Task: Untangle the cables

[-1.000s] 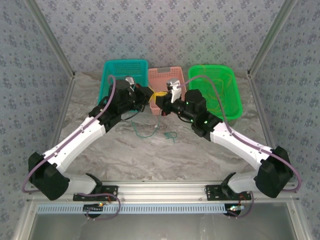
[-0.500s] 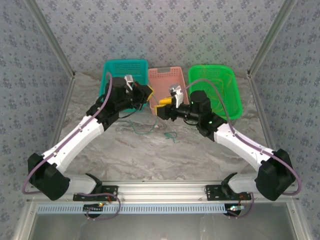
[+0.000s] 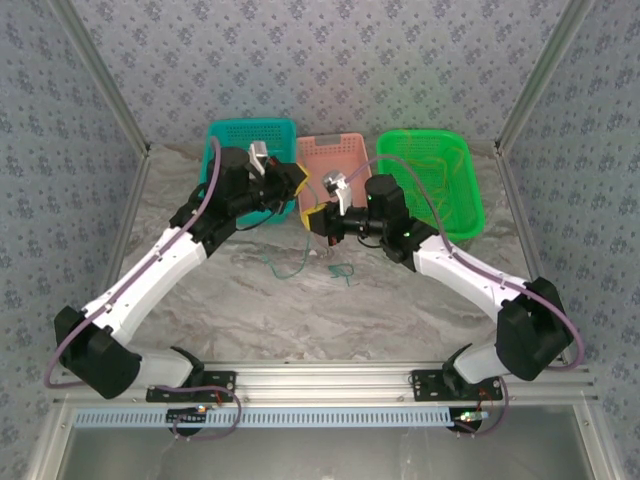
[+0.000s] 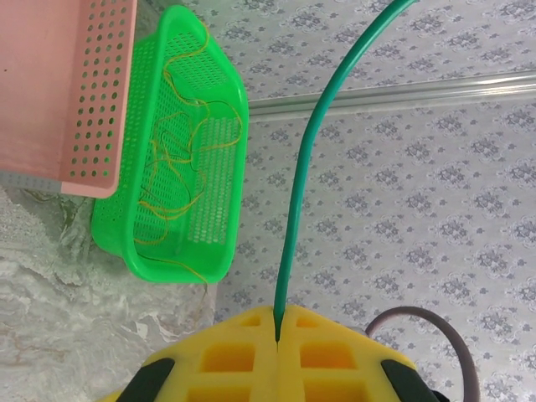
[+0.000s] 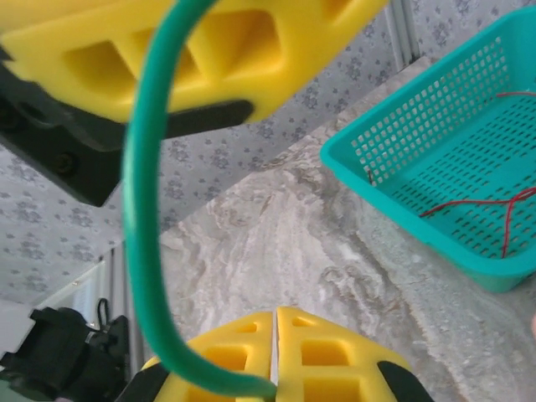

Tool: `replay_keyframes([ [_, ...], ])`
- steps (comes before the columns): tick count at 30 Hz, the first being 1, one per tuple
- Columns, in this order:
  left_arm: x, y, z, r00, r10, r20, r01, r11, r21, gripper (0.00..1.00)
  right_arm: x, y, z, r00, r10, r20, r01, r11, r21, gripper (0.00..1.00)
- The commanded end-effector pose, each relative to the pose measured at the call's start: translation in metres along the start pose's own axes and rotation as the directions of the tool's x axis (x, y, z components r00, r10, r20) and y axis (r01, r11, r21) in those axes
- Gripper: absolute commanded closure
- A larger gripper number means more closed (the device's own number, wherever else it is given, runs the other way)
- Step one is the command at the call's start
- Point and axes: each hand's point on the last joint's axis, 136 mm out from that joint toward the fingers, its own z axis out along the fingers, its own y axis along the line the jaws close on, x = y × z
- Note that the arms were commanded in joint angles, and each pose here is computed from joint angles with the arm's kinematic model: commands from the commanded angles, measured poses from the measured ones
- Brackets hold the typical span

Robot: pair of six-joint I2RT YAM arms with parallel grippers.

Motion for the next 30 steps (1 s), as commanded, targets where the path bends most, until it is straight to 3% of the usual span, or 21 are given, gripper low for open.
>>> replay_keyframes([
  [1, -0.002, -0.026, -0.005, 0.998, 0.067, -0.013, -0.066, 0.996, 0.067, 1.0, -0.01, 0.013, 0.001, 1.0, -0.012, 0.006, 0.012, 0.999, -0.046, 1.0],
  [5, -0.008, -0.047, -0.012, 0.982, 0.187, 0.002, -0.186, 0.977, 0.106, 1.0, 0.006, 0.017, 0.004, 0.997, 0.015, -0.072, -0.017, 0.999, -0.031, 1.0],
  [9, -0.011, -0.066, -0.016, 0.924, 0.381, 0.02, -0.381, 0.919, 0.106, 1.0, 0.028, 0.018, 0.004, 0.976, 0.102, -0.193, -0.105, 0.994, -0.006, 1.0],
  [13, -0.007, -0.082, -0.017, 0.865, 0.5, 0.038, -0.499, 0.849, 0.173, 1.0, 0.038, 0.022, 0.009, 0.946, 0.161, -0.281, -0.167, 0.986, 0.002, 1.0],
  [20, -0.005, -0.082, -0.017, 0.796, 0.602, 0.061, -0.602, 0.778, 0.182, 1.0, 0.051, 0.016, 0.023, 0.918, 0.193, -0.345, -0.191, 0.981, 0.041, 1.0],
  [26, -0.022, -0.055, -0.015, 0.801, 0.593, 0.083, -0.598, 0.798, 0.069, 1.0, 0.04, 0.006, 0.014, 0.936, 0.206, -0.285, -0.182, 0.977, 0.111, 1.0],
  [27, -0.025, -0.048, -0.012, 0.816, 0.574, 0.068, -0.577, 0.815, 0.047, 0.98, 0.036, 0.002, 0.011, 0.938, 0.212, -0.274, -0.182, 0.974, 0.133, 1.0],
  [28, -0.028, -0.043, -0.009, 0.827, 0.559, 0.058, -0.562, 0.826, 0.039, 0.87, 0.033, -0.003, 0.008, 0.939, 0.22, -0.265, -0.184, 0.971, 0.153, 1.0],
  [30, -0.033, -0.032, -0.007, 0.842, 0.536, 0.052, -0.537, 0.843, 0.004, 0.54, 0.03, -0.012, 0.004, 0.937, 0.229, -0.264, -0.181, 0.964, 0.194, 1.0],
])
